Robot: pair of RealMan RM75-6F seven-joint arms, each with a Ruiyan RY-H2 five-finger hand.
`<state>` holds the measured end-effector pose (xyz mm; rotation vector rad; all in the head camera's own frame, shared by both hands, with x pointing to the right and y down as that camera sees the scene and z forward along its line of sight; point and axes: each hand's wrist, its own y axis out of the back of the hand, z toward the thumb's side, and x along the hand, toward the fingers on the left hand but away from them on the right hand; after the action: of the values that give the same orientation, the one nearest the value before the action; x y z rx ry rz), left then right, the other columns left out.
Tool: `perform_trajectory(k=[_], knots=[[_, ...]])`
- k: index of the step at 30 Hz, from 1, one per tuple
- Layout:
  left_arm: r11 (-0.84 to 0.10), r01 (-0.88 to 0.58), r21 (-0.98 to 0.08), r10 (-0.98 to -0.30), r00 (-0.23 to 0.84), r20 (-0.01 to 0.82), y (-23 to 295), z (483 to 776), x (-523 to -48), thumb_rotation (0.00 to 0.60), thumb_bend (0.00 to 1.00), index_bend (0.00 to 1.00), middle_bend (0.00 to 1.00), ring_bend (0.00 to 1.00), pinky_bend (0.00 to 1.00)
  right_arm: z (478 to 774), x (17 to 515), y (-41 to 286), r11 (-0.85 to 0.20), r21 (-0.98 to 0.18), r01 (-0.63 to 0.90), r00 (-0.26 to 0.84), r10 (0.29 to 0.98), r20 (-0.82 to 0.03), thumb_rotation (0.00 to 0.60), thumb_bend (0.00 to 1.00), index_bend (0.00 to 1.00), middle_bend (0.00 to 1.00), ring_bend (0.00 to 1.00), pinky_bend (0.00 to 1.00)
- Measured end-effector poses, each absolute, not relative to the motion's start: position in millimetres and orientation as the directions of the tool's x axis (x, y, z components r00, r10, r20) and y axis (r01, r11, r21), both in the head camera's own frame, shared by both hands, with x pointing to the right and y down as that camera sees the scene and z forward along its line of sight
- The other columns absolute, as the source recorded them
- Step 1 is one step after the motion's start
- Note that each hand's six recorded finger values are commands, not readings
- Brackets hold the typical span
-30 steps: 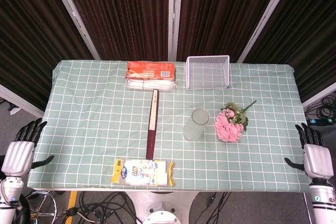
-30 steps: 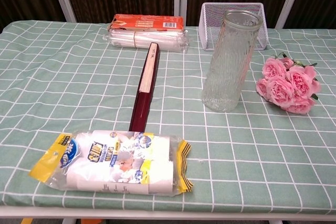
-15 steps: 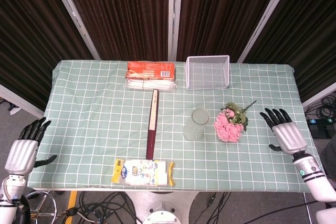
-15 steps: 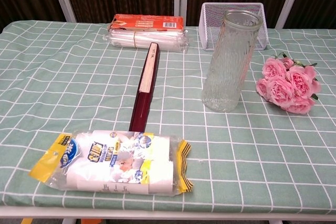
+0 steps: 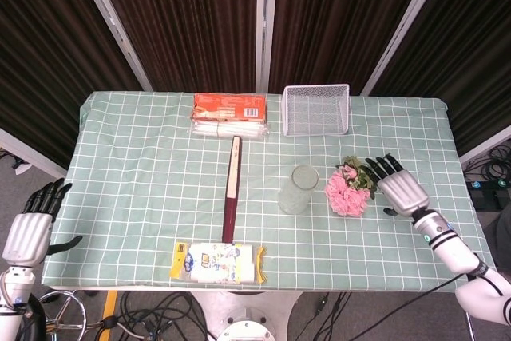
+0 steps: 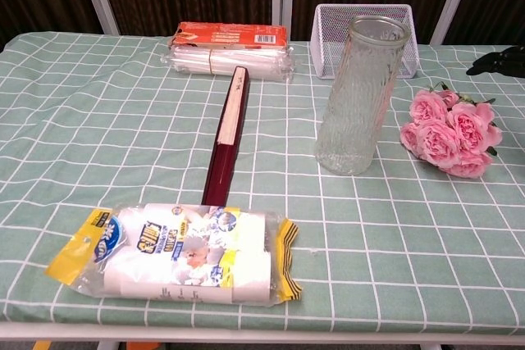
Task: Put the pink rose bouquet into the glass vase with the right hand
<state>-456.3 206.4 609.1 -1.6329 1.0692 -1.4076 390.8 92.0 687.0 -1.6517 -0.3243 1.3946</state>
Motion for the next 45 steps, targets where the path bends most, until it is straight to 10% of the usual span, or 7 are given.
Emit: perform_trajectory(k=[27, 31, 38, 45], knots=[[-0.407, -0.144, -0.902, -0.913, 0.057, 0.403, 208, 608, -464, 0.6, 0.0, 0.07, 0.0, 0.0, 0.12, 753, 337, 69, -0.589, -0.704, -0.396, 0.381, 0.592, -0.71, 0.6, 0.0, 0.0, 0.06, 0.0, 0.0], [-0.407, -0.147, -0.902, -0.913, 0.053, 0.404, 208, 608, -466, 0.6, 0.0, 0.07, 0.0, 0.0, 0.12, 755, 336, 68, -0.584, -0.711, -0.391, 0.383, 0.599, -0.703, 0.6, 0.03, 0.05, 0.19, 0.11, 0.17], [-0.405, -0.147, -0.903, -0.914, 0.058, 0.401, 208, 606, -465, 0.6, 0.0, 0.07, 0.0, 0.0, 0.12, 752, 336, 65, -0.574, -0.73, -0.371, 0.385, 0.621, -0.683, 0.6, 0.1, 0.43, 0.43, 0.36, 0.56], [-0.403, -0.145, -0.904, -0.915, 0.056, 0.399, 207, 604, -464, 0.6, 0.0, 0.07, 0.0, 0.0, 0.12, 746, 340, 62, -0.571, -0.743, -0.349, 0.385, 0.635, -0.67, 0.6, 0.12, 0.54, 0.49, 0.43, 0.66]])
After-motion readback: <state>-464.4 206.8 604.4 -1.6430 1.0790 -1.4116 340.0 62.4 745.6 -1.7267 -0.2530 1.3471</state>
